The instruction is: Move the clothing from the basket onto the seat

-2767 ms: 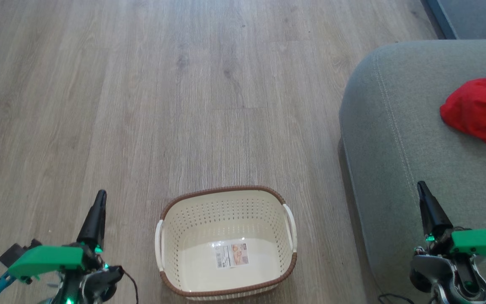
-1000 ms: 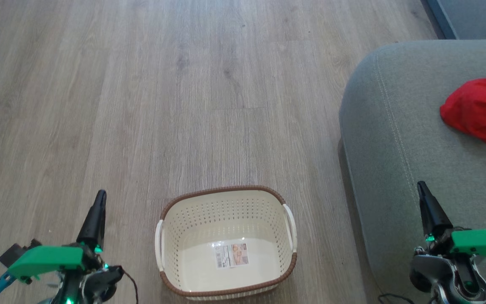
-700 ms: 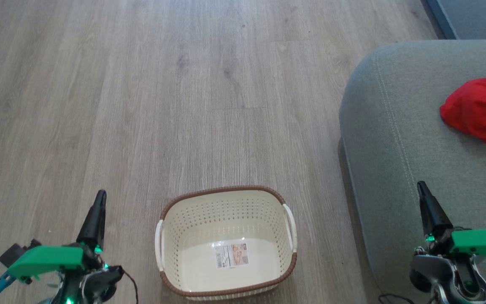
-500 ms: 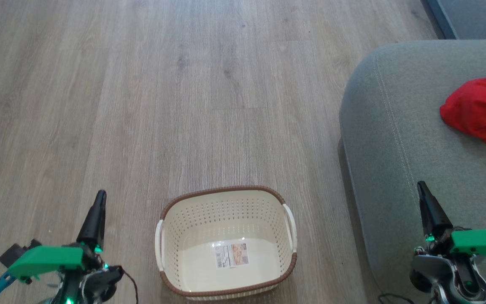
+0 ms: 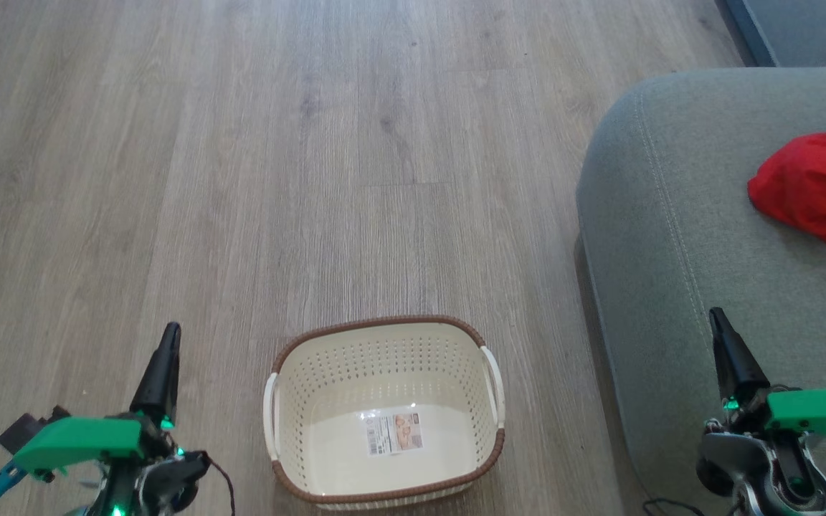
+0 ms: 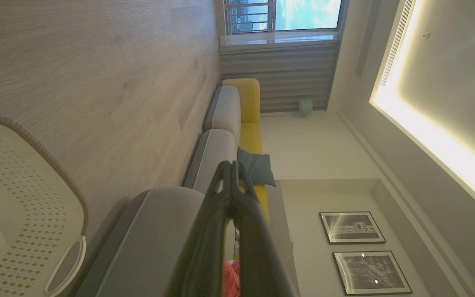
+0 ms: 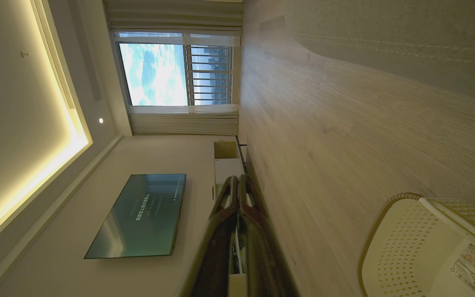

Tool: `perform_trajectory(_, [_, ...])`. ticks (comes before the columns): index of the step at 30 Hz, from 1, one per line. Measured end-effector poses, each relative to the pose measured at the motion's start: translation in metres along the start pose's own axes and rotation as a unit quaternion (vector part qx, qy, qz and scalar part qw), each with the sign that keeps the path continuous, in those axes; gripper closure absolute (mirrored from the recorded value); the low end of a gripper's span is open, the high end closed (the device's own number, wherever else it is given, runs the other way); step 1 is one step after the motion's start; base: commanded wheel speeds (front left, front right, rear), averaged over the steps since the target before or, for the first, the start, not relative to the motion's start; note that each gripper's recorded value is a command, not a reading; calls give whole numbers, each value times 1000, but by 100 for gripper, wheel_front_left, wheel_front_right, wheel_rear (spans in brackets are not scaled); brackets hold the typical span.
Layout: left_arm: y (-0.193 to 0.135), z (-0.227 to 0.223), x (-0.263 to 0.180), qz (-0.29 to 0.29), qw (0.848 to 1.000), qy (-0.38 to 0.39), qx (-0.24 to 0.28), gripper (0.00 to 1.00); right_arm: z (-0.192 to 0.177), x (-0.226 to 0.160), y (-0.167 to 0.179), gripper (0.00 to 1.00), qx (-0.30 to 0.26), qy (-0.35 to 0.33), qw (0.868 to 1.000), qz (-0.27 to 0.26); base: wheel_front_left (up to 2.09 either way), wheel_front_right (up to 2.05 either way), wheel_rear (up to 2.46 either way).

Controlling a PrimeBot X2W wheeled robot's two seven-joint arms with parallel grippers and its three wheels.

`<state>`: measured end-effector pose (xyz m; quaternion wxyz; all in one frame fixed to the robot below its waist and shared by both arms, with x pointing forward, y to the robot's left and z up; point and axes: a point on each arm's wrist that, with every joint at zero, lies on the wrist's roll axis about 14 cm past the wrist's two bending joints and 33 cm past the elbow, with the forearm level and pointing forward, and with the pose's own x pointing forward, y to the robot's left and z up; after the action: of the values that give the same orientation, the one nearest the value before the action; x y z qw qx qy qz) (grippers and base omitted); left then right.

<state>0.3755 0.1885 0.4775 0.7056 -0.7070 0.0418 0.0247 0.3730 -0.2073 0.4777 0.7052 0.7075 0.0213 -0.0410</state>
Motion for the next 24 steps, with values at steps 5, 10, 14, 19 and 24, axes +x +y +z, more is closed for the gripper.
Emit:
perform_trajectory(5, [0,0,0,0,1000,0,0,100,0,0,0,100,0,0,1000,0,0,0,0])
perform_trajectory(10, [0,0,0,0,1000,0,0,100,0,0,0,100,0,0,1000,0,0,0,0])
perform_trajectory(14, [0,0,0,0,1000,0,0,100,0,0,0,100,0,0,1000,0,0,0,0])
perform_trajectory(19, [0,0,0,0,1000,0,0,100,0,0,0,100,0,0,1000,0,0,0,0])
perform_trajectory(24, [0,0,0,0,1000,0,0,100,0,0,0,100,0,0,1000,0,0,0,0])
